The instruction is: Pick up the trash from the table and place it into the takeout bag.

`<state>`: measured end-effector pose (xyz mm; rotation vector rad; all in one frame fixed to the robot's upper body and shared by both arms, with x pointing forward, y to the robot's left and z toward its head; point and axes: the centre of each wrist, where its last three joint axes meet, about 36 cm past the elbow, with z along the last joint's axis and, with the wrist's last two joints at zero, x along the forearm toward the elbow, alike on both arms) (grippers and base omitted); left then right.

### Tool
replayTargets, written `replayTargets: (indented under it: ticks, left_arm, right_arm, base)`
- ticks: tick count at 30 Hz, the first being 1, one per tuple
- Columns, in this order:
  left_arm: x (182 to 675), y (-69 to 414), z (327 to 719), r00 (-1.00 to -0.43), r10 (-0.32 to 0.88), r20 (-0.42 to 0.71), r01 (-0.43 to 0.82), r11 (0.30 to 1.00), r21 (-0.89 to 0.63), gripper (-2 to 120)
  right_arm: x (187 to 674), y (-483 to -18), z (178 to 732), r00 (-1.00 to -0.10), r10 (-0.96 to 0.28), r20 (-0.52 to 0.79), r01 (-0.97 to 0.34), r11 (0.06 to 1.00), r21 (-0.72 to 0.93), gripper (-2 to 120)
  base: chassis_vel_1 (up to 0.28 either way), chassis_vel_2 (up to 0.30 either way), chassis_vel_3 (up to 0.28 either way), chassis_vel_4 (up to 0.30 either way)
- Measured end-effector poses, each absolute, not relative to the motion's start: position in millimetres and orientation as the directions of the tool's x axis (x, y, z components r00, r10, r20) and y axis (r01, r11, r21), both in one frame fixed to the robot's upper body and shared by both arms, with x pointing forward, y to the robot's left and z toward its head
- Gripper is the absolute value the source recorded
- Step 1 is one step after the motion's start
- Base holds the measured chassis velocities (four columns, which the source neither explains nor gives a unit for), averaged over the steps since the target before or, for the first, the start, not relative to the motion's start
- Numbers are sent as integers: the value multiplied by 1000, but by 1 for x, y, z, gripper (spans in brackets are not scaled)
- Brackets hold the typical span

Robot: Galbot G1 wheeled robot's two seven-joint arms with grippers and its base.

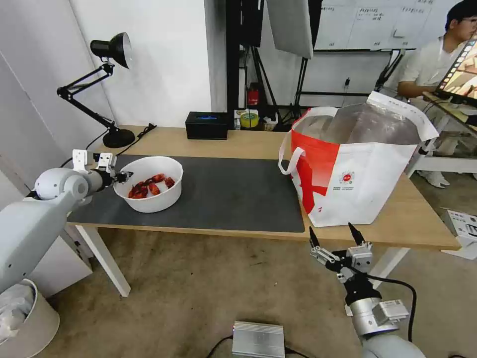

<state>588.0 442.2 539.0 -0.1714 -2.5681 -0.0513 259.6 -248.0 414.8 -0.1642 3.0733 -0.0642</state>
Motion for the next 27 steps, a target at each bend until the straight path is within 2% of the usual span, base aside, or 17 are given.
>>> replayTargets:
  ticks: [13, 27]
  left_arm:
    - [562, 425, 559, -835, 166, 525, 150, 986, -73, 0]
    - [538, 361, 611, -828, 273, 490, 155, 951, -269, 0]
  right_arm:
    - [260, -248, 415, -992, -108, -61, -105, 993, -45, 100]
    - [260, -248, 415, -992, -108, -61, -105, 993, -45, 100]
  base:
    - [0, 0, 0, 0]
    - [0, 0, 0, 0]
